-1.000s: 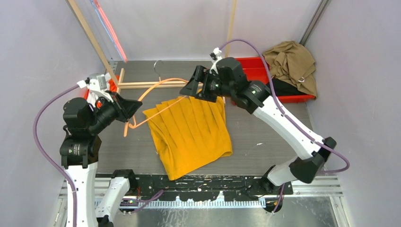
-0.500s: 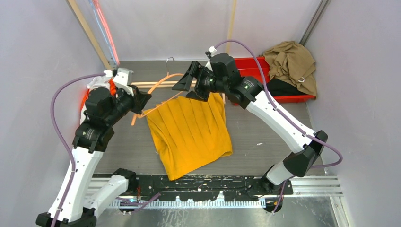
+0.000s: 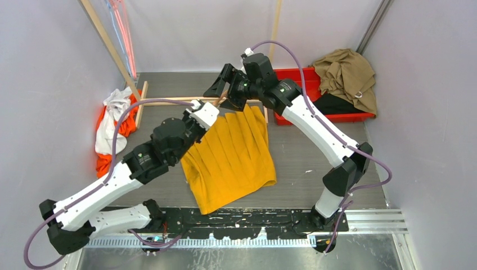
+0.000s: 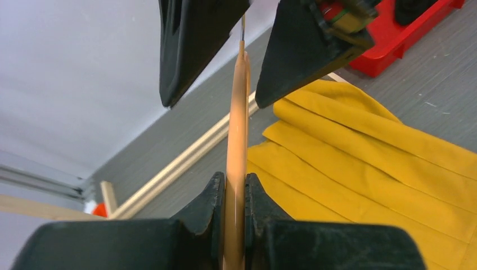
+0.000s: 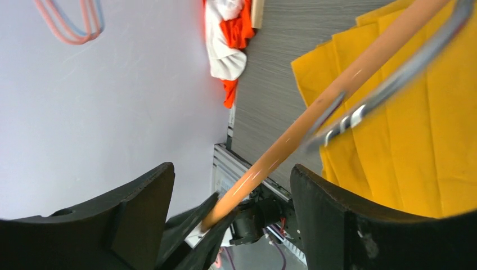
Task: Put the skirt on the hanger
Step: Pick up the hanger from the clothesline, then hang the skirt on the hanger.
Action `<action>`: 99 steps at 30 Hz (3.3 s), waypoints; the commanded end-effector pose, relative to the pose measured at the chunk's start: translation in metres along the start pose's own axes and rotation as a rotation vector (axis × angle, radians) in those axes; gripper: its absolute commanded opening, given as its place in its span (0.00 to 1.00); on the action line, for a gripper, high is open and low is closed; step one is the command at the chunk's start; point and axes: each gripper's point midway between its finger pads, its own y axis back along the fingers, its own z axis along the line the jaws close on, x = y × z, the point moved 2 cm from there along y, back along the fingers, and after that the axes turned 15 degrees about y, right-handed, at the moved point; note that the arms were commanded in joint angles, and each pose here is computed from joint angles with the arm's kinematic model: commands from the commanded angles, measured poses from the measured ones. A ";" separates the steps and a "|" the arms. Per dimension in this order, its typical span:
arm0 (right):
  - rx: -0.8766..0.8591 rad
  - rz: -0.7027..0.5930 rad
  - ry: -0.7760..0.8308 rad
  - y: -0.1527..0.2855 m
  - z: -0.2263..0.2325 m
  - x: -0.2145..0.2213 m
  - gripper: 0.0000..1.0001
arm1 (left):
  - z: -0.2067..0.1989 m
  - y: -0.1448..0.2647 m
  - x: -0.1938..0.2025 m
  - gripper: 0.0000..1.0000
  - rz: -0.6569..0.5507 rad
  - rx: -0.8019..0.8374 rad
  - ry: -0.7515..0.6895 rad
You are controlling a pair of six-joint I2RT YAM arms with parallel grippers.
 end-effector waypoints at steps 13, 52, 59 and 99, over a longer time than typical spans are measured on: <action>0.041 -0.007 -0.011 0.002 -0.028 -0.008 0.67 | -0.042 0.005 -0.045 0.00 -0.207 -0.163 -0.235; 0.365 -0.192 0.223 0.205 -0.112 0.085 0.01 | -0.151 0.062 0.047 0.37 0.397 0.362 0.170; 0.425 -0.183 0.187 0.256 -0.135 0.130 0.01 | -0.209 0.057 0.122 0.51 0.533 0.561 0.220; 0.271 -0.086 0.150 0.252 -0.139 0.179 0.01 | -0.207 -0.028 0.218 0.00 0.483 0.287 0.150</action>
